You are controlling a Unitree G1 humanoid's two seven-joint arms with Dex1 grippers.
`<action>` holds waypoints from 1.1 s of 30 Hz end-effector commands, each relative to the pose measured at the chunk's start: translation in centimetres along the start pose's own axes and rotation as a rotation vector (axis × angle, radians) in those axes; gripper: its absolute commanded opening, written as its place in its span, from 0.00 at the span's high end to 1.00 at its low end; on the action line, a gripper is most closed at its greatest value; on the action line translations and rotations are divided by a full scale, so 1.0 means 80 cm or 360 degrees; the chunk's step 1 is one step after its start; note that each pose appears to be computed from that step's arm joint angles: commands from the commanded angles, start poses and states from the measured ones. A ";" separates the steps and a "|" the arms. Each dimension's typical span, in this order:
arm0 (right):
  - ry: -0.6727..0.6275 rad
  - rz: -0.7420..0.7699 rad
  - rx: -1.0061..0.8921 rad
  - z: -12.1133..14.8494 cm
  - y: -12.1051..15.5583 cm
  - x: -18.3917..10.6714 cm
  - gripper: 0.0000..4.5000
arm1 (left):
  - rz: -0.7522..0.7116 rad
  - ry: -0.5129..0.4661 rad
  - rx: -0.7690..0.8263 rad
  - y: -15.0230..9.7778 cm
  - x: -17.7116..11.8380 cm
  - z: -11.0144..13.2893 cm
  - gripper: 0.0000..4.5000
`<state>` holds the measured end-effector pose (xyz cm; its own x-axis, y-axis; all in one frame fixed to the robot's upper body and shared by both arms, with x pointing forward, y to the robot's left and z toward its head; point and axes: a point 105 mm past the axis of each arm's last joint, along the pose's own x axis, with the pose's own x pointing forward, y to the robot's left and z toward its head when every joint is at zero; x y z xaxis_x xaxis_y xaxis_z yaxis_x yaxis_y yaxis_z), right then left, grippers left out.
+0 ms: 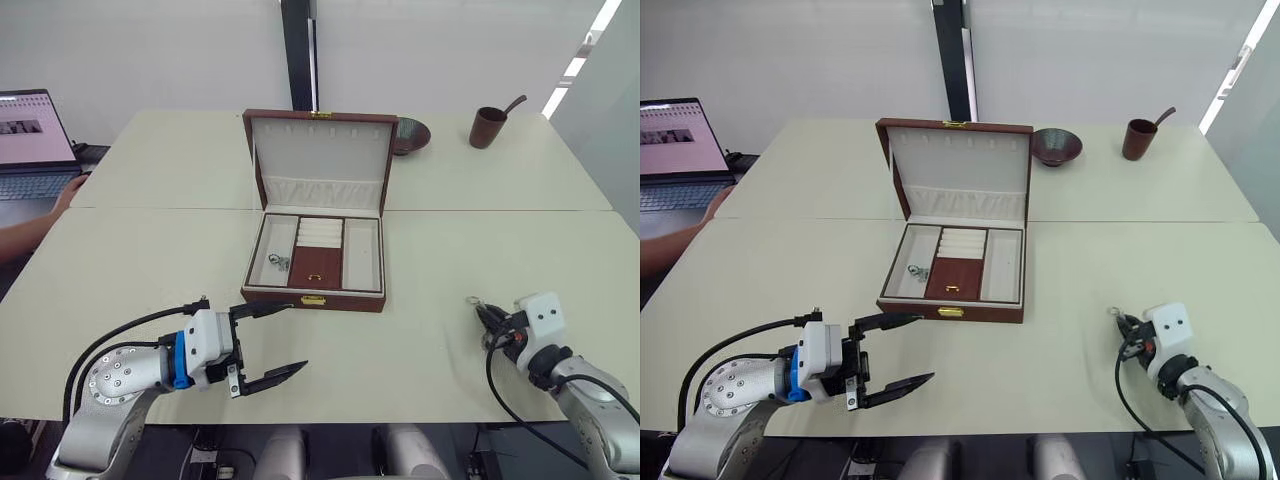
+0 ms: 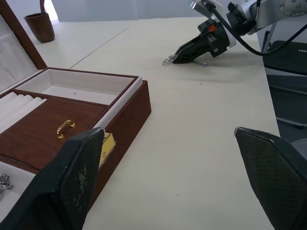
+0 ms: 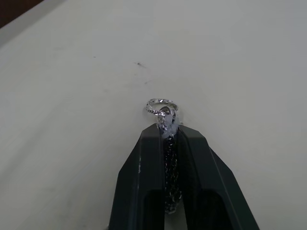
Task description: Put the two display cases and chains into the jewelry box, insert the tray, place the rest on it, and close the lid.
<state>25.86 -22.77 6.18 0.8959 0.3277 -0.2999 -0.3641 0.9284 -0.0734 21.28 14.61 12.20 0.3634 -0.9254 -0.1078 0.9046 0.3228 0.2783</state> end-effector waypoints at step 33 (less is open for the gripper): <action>-0.0625 0.0699 -0.0049 0.227 0.079 0.059 0.96 | 0.0562 -0.0101 -0.0101 0.008 -0.014 0.007 0.00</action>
<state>32.26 -12.50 20.50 0.6893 0.7238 0.0317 -0.7237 0.6899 -0.0179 21.49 15.79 12.04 0.6335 -0.7736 0.0109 0.7567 0.6225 0.1999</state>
